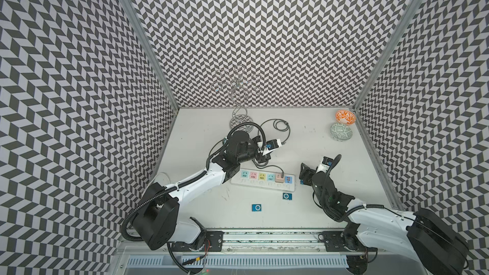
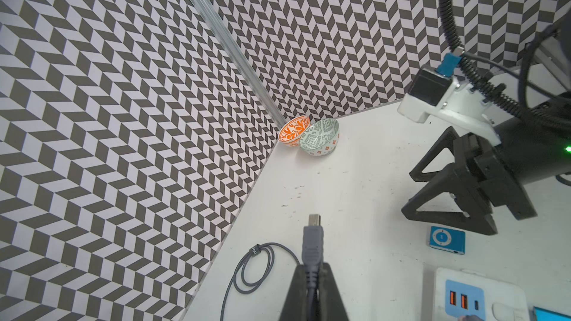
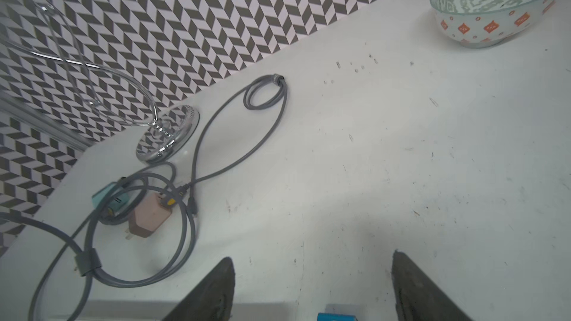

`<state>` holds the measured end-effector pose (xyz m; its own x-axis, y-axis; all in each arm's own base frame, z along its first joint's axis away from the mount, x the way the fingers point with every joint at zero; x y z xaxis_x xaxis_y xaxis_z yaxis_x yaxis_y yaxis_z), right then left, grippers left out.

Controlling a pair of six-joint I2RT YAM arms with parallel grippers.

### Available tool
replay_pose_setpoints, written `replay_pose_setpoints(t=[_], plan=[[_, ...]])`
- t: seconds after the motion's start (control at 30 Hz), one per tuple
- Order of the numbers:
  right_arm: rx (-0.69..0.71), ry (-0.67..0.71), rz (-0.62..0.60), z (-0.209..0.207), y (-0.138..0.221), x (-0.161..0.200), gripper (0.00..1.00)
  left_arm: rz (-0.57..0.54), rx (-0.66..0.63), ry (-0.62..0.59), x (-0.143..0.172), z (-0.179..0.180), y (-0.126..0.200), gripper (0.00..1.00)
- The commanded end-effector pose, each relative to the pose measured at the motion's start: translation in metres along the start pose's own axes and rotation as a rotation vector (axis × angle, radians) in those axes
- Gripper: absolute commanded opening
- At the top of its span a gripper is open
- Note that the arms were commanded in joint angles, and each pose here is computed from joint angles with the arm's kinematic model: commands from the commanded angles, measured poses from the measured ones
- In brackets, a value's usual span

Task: Charge mp3
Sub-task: Adjust the mp3 player at the center of the board.

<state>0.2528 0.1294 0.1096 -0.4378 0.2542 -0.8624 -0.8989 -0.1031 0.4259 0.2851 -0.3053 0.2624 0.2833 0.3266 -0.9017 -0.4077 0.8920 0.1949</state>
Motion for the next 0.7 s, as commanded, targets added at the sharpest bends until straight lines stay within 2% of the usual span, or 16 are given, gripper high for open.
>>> replay_pose_setpoints(t=[0.0, 0.17, 0.33, 0.5, 0.67], plan=[[-0.027, 0.024, 0.235, -0.003, 0.003, 0.039, 0.75, -0.018, 0.005, 0.007, -0.009, 0.007, 0.001, 0.0], [-0.026, 0.036, 0.364, -0.003, -0.001, 0.056, 0.63, -0.013, 0.002, 0.015, -0.006, 0.009, 0.001, 0.0], [0.051, 0.062, 0.413, -0.005, -0.012, 0.054, 0.64, -0.013, 0.008, 0.026, -0.004, 0.007, 0.002, 0.0], [0.052, 0.105, 0.47, 0.0, -0.026, 0.052, 0.68, -0.012, 0.005, 0.027, -0.004, 0.007, 0.002, 0.0], [0.117, 0.133, 0.536, -0.01, -0.033, 0.058, 0.68, -0.006, 0.005, 0.032, -0.003, 0.007, 0.002, 0.0]])
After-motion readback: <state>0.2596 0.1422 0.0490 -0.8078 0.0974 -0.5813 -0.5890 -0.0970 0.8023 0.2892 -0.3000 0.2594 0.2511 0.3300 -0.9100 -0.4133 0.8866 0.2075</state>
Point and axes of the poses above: each gripper's point midway between its finger pads, its own y axis back along the fingers, its own z axis along the line the jaws close on, x = y × z, the point moved 3 cm from there along y, back along the fingers, and after that the axes turned 7 degrees about y, right-handed, at the moved point
